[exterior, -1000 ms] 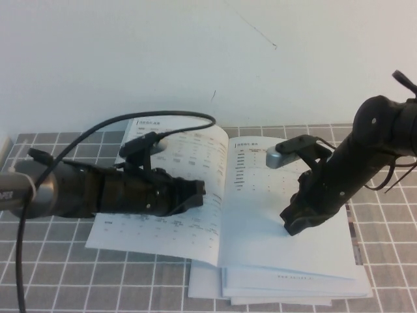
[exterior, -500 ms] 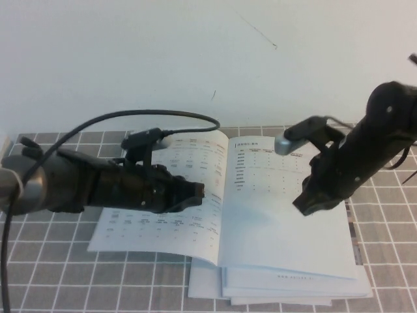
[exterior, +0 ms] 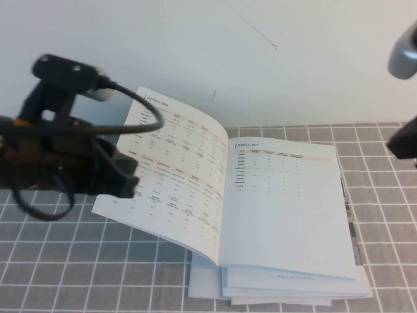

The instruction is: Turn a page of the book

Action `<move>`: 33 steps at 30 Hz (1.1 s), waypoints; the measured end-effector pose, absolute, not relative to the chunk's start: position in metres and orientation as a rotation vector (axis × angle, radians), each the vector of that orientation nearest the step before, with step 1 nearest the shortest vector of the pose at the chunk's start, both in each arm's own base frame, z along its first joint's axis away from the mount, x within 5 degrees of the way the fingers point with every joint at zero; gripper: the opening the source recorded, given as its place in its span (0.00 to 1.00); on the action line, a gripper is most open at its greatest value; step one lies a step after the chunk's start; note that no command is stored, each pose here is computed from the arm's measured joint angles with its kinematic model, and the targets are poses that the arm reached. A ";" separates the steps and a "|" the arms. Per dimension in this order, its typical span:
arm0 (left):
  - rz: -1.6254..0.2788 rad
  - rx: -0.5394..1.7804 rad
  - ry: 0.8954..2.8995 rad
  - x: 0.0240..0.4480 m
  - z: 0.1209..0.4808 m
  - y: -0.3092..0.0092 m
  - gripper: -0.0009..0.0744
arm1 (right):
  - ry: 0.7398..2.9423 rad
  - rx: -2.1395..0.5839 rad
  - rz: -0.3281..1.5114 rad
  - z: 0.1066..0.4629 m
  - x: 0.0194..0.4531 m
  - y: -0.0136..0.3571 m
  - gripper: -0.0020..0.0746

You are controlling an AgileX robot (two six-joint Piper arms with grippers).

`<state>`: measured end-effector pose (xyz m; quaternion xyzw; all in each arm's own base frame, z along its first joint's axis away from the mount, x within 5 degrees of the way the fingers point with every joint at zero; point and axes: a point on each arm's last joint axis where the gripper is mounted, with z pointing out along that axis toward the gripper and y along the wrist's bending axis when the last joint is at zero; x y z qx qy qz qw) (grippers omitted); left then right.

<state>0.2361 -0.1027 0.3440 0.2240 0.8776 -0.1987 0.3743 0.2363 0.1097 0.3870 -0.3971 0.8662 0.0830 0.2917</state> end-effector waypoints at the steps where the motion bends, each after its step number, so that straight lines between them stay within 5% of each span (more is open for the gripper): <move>1: -0.436 0.573 2.242 0.226 0.352 -0.095 0.01 | 2.331 -1.054 0.204 0.389 0.229 0.105 0.02; 8: -0.126 0.356 2.091 0.157 0.374 -0.046 0.01 | 2.446 -0.951 -0.016 0.378 0.172 0.065 0.02; 16: -0.004 0.295 1.852 0.090 0.334 -0.015 0.01 | 2.291 -0.775 -0.041 0.334 0.098 0.032 0.02; 26: 0.024 0.334 1.785 0.064 0.259 -0.008 0.01 | 2.093 -0.617 0.028 0.262 0.056 0.017 0.02; 33: 0.021 0.344 1.754 0.063 0.250 -0.008 0.01 | 1.998 -0.582 0.046 0.264 0.051 0.015 0.02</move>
